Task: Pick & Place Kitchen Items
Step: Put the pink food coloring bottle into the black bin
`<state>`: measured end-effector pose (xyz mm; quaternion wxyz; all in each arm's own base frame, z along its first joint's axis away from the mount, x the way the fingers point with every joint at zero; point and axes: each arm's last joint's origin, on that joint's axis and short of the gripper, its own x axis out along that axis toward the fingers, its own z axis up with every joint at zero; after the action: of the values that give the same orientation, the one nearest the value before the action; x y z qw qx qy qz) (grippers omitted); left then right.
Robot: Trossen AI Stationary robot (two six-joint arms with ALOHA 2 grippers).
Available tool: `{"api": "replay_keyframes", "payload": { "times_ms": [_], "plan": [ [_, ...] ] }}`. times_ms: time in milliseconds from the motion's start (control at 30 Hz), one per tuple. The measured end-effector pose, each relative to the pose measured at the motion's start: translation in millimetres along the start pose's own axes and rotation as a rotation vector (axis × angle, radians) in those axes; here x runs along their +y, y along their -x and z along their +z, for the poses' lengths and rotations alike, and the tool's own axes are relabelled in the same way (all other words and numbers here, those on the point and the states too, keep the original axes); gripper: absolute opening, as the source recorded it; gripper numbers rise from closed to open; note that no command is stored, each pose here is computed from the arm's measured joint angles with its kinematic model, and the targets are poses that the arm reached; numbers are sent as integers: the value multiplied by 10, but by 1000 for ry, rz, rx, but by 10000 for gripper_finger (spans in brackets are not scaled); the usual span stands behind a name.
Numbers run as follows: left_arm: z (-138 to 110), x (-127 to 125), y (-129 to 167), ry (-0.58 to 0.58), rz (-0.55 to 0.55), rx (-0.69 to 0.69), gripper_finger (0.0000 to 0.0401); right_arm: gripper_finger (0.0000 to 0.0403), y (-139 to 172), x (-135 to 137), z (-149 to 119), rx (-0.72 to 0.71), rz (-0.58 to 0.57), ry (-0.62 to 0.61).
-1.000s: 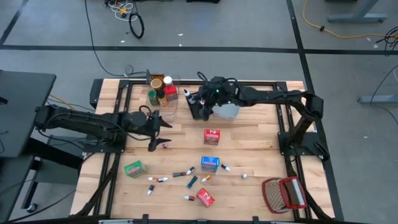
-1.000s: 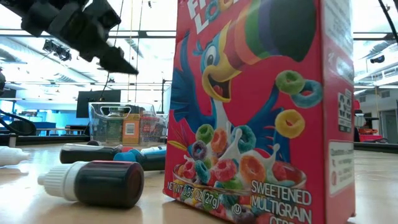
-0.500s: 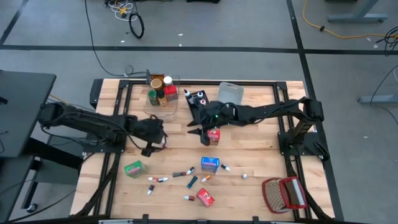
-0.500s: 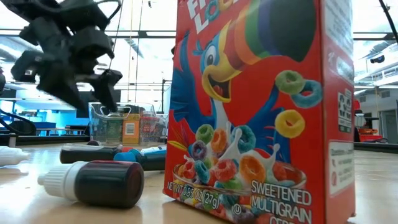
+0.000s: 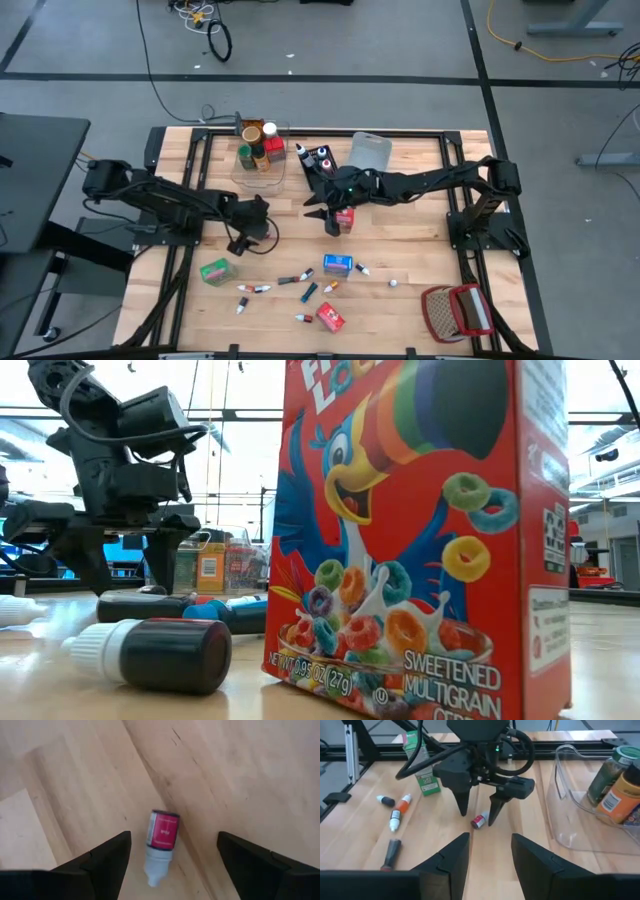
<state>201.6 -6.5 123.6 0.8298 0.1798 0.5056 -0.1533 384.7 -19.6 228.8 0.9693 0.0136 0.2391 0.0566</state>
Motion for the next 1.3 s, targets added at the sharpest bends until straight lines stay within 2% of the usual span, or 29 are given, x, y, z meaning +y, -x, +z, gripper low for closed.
{"api": "replay_keyframes", "payload": {
  "times_ms": [133,400,533,700,833,967,1100,1200,1300],
  "plan": [
    [5,-2,-2,27,-9,-12,276,155,0,0,2,-1,0,38],
    [8,-3,1,130,-5,-19,183,155,0,-1,24,-24,-2,72],
    [22,16,-1,187,37,-27,134,155,1,-1,48,-48,-3,76],
    [73,78,2,257,155,-71,84,155,3,-2,75,-76,-5,98],
    [163,157,30,282,308,-151,76,155,4,-2,84,-85,-6,101],
    [323,276,112,253,483,-314,95,155,4,-2,87,-88,-6,102],
    [449,405,225,200,576,-483,95,155,5,-2,100,-102,-8,125],
    [470,521,287,186,650,-551,84,155,6,-2,106,-108,-9,128],
    [461,649,303,192,644,-634,82,155,7,-2,114,-116,-10,130]
  ]
}}
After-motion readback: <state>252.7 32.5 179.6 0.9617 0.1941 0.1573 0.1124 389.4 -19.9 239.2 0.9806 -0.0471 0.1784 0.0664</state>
